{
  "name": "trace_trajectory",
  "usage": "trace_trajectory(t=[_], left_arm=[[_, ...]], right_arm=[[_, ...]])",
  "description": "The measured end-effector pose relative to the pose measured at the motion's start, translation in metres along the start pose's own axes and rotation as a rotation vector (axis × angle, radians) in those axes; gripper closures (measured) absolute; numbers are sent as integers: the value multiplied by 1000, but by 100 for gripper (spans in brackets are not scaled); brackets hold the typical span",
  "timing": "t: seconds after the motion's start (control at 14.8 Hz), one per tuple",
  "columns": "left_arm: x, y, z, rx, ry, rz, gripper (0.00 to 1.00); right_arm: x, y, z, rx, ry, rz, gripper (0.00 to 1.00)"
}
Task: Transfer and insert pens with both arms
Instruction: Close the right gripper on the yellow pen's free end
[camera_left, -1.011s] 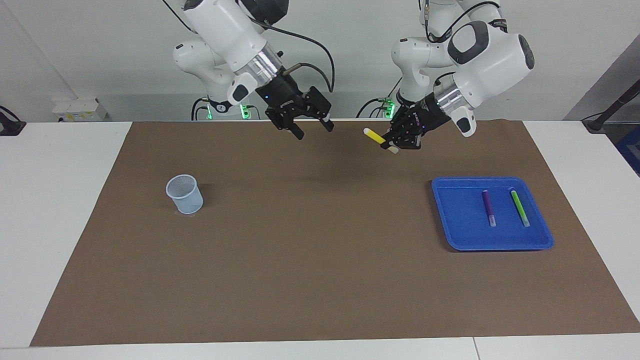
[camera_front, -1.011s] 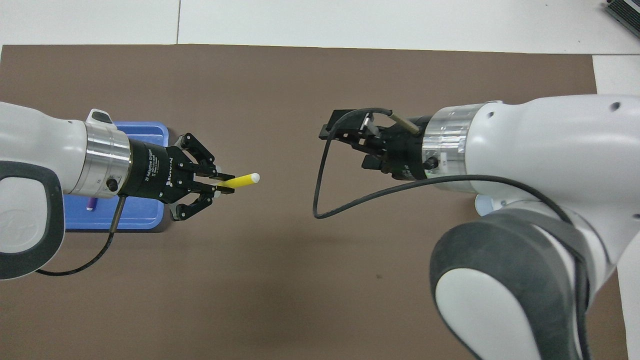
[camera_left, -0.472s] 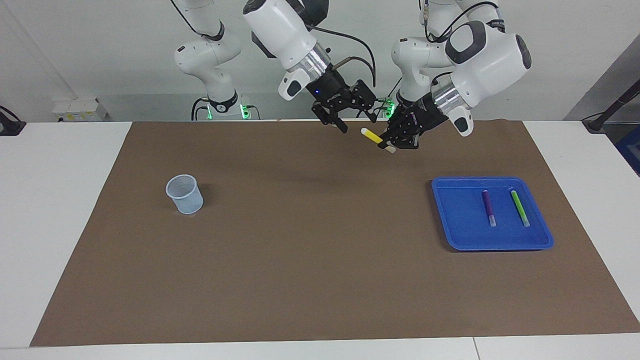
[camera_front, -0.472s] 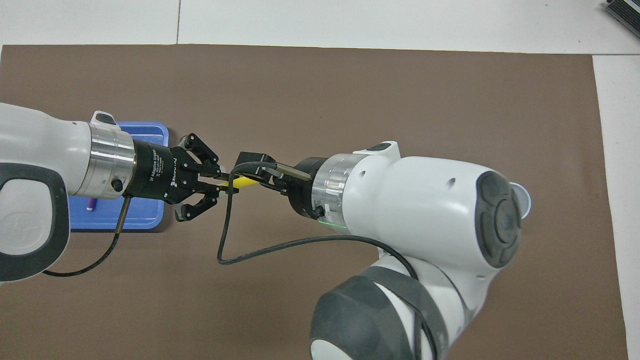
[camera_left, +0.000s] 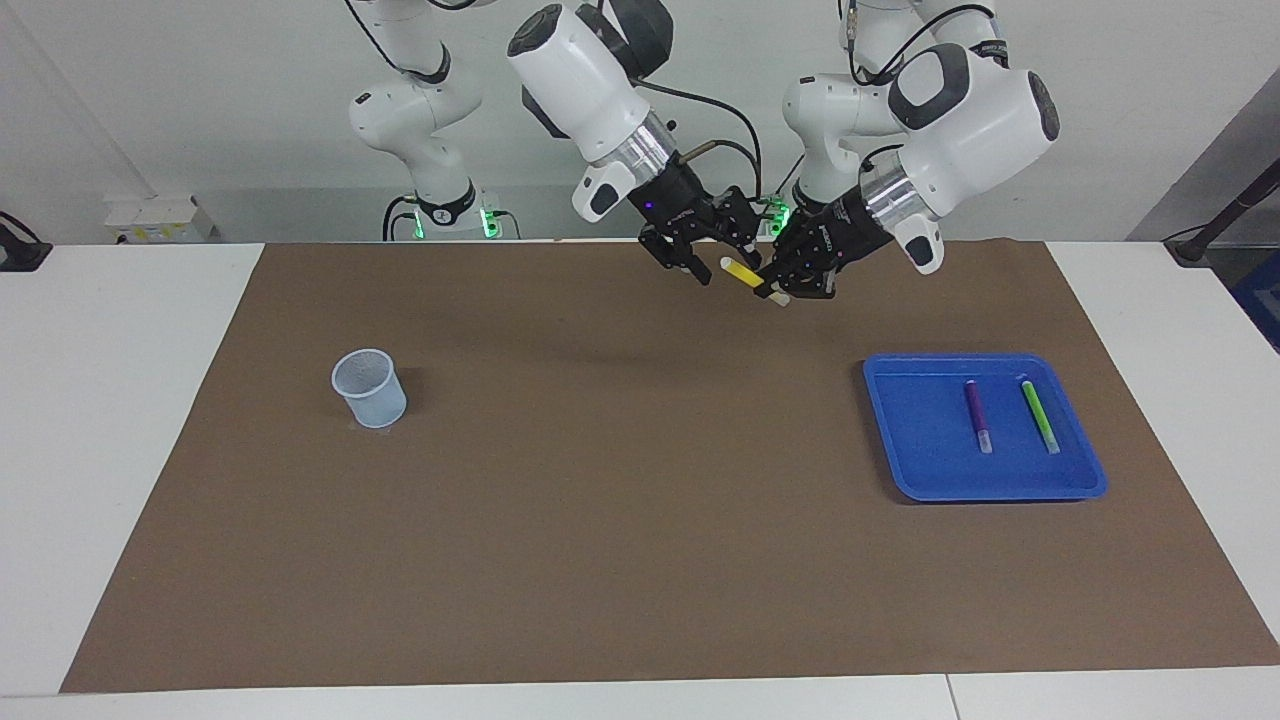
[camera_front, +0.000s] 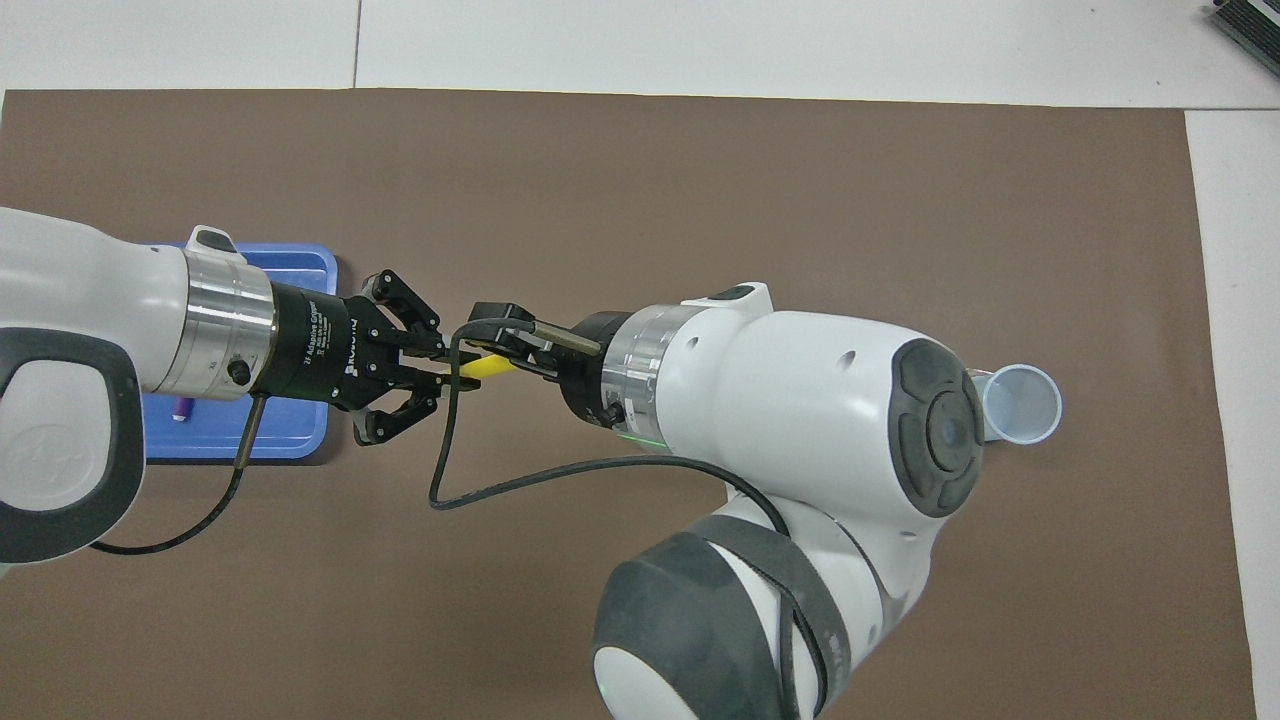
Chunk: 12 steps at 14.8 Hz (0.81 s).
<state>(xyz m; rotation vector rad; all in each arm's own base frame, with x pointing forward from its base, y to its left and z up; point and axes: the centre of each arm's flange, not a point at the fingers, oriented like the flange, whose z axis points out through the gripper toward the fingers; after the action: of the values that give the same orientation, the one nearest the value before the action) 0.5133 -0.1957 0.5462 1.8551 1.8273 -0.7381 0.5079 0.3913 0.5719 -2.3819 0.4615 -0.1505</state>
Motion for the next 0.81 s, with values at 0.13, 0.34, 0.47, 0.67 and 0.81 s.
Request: trace_trajectory(t=[0.13, 0.34, 0.47, 0.67, 0.81], left_arm=[[0, 0, 0, 0, -2, -3, 83], [0, 0, 0, 1, -4, -5, 83], [-1, 0, 0, 1, -7, -6, 83], [0, 0, 0, 0, -9, -7, 83], [0, 0, 0, 0, -9, -7, 83]], right_arm=[[0, 0, 0, 0, 0, 0, 30], [0, 0, 0, 0, 0, 6, 50], [-2, -1, 1, 0, -2, 33, 58], [-4, -2, 1, 0, -5, 44, 82], [-4, -1, 1, 0, -5, 45, 82]])
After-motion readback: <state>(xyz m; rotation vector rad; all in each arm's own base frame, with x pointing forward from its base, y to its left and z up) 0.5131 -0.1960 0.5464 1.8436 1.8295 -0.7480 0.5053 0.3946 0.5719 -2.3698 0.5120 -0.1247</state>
